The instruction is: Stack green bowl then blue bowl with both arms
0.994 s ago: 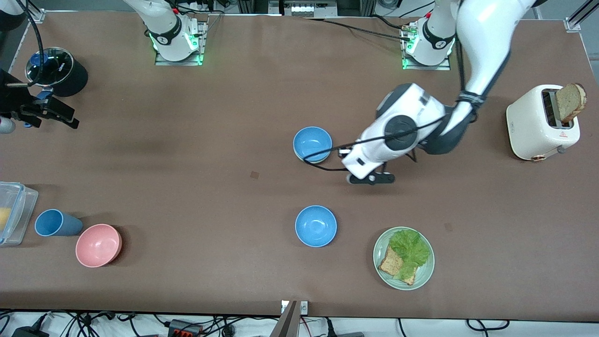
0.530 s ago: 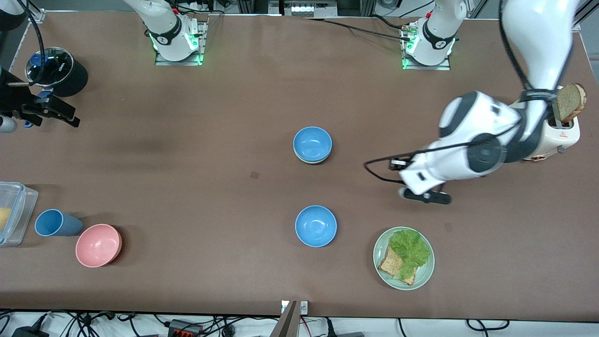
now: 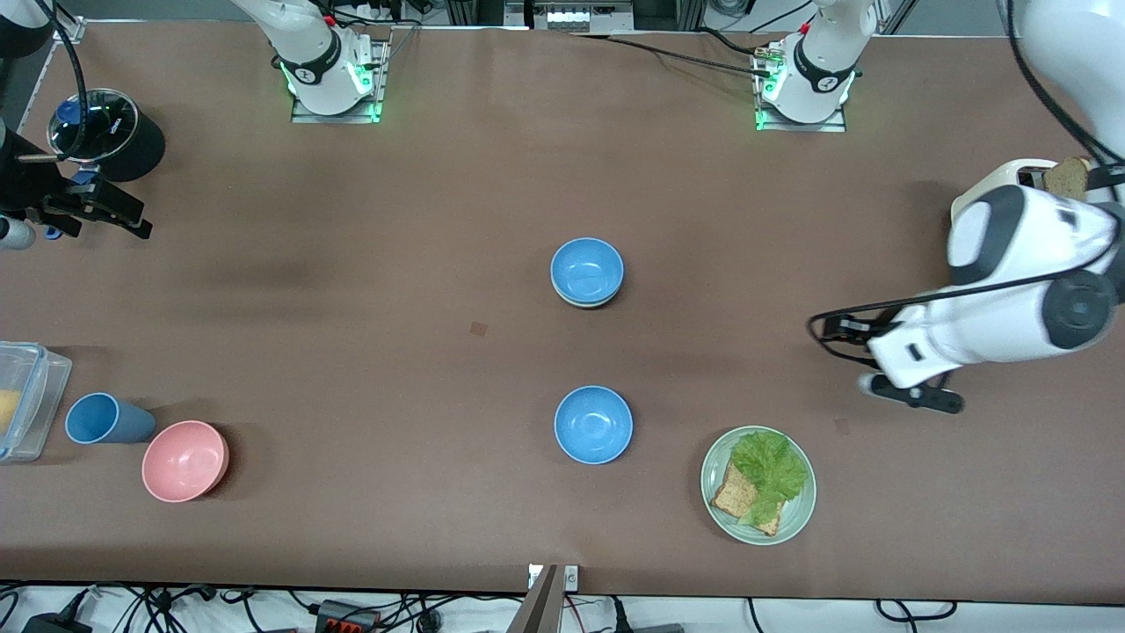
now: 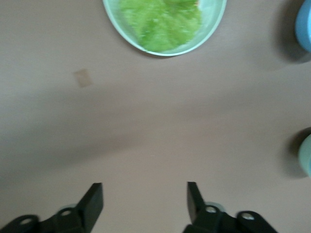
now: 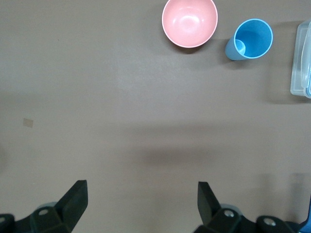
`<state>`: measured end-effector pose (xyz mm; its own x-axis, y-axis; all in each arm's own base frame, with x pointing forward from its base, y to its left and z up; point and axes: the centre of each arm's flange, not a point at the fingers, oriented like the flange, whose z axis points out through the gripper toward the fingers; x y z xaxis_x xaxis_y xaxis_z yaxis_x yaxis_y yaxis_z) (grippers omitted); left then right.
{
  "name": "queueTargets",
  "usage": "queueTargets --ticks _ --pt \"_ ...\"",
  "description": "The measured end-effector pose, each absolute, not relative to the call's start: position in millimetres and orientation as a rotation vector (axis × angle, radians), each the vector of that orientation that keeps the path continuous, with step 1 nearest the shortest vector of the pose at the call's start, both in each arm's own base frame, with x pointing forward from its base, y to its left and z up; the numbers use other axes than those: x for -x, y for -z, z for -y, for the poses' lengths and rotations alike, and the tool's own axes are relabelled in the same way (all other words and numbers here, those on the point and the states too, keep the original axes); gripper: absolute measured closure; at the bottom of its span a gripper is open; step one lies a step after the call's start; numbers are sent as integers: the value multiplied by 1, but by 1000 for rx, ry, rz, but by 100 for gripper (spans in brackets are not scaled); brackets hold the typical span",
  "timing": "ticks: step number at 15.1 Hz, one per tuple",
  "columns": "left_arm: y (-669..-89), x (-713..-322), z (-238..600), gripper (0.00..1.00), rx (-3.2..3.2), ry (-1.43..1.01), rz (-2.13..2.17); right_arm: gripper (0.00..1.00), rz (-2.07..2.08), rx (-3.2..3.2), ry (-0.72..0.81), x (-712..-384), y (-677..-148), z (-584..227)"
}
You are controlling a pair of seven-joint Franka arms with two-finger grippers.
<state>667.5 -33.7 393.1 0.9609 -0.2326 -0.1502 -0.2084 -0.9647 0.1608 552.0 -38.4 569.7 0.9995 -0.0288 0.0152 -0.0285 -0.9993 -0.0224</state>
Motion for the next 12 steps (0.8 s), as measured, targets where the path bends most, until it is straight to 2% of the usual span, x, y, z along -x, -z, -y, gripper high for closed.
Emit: queueTargets --ticks 1,2,12 --pt "-396 -668 18 5 -2967 240 344 0 -43 3126 24 -552 -570 39" --pt "-401 -668 8 0 -2977 228 343 0 -41 3131 24 -552 -570 39" --pt "-498 -633 17 0 -3151 99 125 0 -29 3133 10 -550 -571 35"
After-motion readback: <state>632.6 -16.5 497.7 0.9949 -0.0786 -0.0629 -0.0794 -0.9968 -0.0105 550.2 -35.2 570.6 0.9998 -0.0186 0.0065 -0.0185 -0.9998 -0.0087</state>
